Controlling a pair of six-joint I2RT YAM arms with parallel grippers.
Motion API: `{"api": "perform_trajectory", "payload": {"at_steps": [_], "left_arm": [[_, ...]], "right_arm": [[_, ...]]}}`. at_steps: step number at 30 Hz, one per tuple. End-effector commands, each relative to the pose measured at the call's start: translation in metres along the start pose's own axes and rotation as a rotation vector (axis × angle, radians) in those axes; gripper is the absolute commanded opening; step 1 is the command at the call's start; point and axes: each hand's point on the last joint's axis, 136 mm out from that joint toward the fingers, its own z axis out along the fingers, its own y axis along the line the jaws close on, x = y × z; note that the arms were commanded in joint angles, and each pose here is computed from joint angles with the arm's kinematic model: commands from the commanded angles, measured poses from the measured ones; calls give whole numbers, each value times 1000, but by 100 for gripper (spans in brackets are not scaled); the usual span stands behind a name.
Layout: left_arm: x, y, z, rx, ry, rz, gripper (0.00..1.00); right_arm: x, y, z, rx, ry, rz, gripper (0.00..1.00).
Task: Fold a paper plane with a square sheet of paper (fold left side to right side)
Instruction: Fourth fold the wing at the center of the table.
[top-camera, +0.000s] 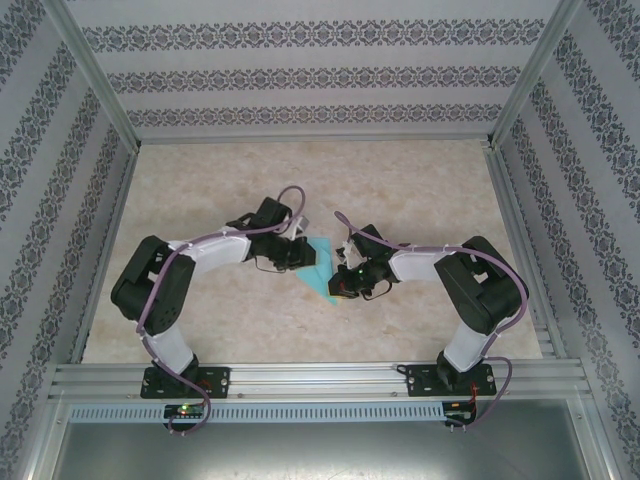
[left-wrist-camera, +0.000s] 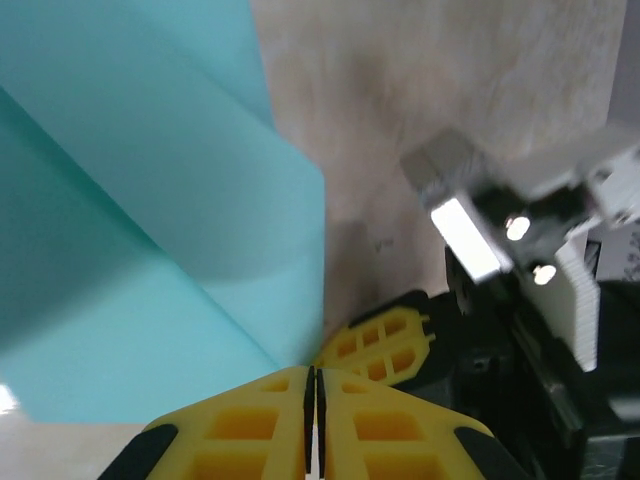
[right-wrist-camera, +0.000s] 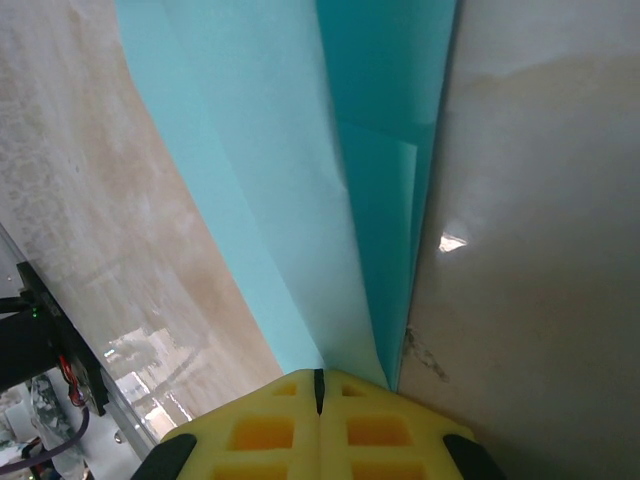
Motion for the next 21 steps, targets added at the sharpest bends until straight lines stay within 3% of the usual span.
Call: {"api": "perform_trajectory", "payload": {"at_steps": [1,14,21], "left_arm": [[6,-12,15,47,21,1,12],[26,3,51,21,92,-28,11],[23,17,59,-23,66,-39,10]], "right_arm": [[36,-53,5,198,105,118,0],[35,-53,6,198,107,117,0],[36,-53,7,202,112,117,0]]}}
